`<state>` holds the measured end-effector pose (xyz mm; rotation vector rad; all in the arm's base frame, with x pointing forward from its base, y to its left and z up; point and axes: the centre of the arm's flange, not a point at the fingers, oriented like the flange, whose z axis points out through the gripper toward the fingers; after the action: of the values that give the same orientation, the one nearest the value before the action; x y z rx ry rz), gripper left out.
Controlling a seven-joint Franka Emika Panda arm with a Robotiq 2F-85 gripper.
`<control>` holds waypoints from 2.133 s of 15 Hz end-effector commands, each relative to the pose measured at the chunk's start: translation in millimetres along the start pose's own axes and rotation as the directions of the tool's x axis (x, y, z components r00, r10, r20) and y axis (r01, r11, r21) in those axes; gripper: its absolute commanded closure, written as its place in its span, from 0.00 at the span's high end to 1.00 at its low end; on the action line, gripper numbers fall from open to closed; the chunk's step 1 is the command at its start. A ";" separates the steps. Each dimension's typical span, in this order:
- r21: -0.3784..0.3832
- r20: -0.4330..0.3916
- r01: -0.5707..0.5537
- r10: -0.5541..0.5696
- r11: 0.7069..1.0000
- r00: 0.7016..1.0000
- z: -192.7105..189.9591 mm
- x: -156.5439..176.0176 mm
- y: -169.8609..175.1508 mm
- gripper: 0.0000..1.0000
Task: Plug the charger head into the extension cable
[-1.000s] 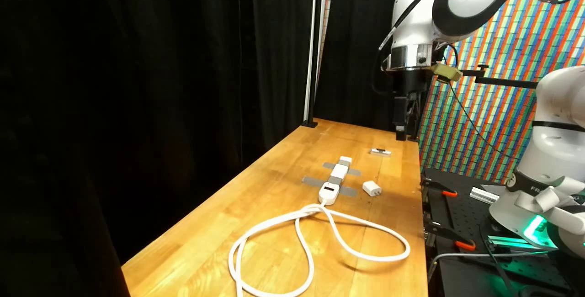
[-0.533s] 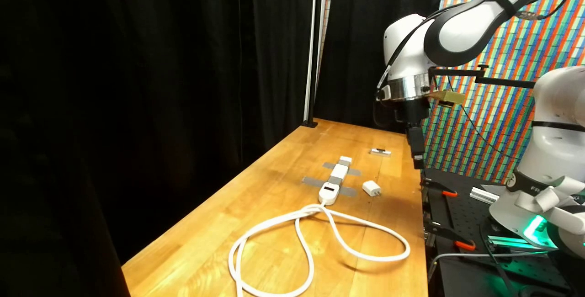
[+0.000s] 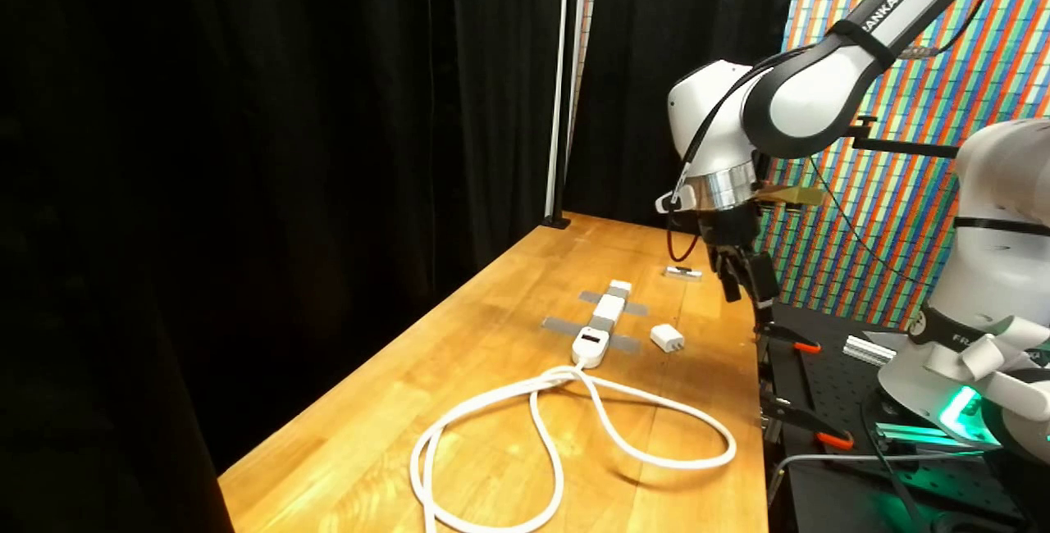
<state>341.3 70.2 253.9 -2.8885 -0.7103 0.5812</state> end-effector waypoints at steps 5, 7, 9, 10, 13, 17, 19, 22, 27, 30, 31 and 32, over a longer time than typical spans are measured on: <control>-0.015 0.066 0.358 -0.356 0.934 0.932 4.5 44.5 46.7 1.00; -0.003 0.068 0.459 -0.458 0.889 0.887 8.0 56.0 55.5 1.00; 0.009 0.062 0.552 -0.552 0.834 0.832 12.9 66.2 64.5 1.00; 0.009 0.058 0.596 -0.596 0.803 0.801 14.9 70.0 71.1 1.00; 0.024 0.057 0.715 -0.715 0.698 0.697 22.5 82.3 93.0 1.00; 0.034 0.090 0.845 -0.844 0.533 0.529 34.9 85.9 123.2 1.00; 0.034 0.096 0.896 -0.894 0.442 0.437 40.9 86.5 133.8 1.00; 0.007 0.108 0.953 -0.948 0.302 0.299 50.3 90.3 132.5 1.00; -0.091 0.078 0.993 -0.994 0.070 0.078 63.1 99.0 121.9 1.00; -0.131 0.055 0.989 -0.996 -0.072 -0.065 66.0 101.6 116.6 1.00; -0.129 0.037 0.985 -0.993 -0.118 -0.114 64.8 100.9 118.8 1.00; -0.130 0.014 0.978 -0.987 -0.163 -0.162 63.7 98.8 119.3 1.00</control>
<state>450.4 21.2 134.5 -1.4565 -2.4978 0.1928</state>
